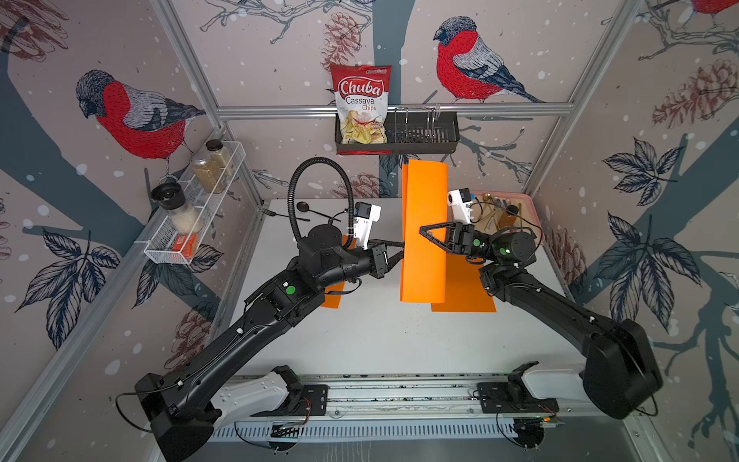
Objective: Fold the rectangular paper in half along the long edge
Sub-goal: Fold the paper.
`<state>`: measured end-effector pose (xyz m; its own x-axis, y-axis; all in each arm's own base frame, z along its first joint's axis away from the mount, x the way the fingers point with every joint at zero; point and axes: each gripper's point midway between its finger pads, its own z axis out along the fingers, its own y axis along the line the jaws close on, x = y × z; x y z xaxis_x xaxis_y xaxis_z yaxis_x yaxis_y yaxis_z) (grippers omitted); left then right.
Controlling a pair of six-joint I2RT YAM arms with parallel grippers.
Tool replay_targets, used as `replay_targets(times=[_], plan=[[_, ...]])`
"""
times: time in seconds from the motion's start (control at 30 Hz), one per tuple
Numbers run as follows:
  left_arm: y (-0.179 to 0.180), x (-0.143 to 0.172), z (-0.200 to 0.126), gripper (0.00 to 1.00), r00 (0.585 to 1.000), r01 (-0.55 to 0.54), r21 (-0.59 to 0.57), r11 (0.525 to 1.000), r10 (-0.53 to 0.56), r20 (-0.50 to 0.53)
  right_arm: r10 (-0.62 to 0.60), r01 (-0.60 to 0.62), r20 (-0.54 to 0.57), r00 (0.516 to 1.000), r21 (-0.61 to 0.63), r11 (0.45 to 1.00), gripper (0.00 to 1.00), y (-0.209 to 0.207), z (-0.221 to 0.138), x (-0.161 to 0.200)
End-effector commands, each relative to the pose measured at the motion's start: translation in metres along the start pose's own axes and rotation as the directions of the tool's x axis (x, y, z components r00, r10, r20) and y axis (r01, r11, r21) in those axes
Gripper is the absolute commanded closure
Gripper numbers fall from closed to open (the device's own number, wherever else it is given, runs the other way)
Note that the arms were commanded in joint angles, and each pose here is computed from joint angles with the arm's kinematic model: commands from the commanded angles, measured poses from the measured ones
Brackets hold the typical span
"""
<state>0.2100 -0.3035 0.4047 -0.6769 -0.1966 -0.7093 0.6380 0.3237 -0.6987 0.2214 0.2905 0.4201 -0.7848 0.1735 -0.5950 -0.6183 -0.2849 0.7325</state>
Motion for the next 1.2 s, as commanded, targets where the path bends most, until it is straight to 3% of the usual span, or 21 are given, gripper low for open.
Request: replay_targets(times=[0.0,1.17], plan=[[-0.0079,-0.0086,-0.0014,1.00,0.999,-0.023,0.024,0.999,0.022,0.037,-0.023,0.022,-0.012,1.000,-0.013,1.000,0.72,0.0054,0.0003,0.0020],[-0.0083,-0.0083,0.0004,1.00,0.999,-0.021,0.032,0.999,0.020,0.037,-0.030,0.030,-0.026,0.999,0.001,1.000,0.75,0.0077,-0.0001,0.0030]])
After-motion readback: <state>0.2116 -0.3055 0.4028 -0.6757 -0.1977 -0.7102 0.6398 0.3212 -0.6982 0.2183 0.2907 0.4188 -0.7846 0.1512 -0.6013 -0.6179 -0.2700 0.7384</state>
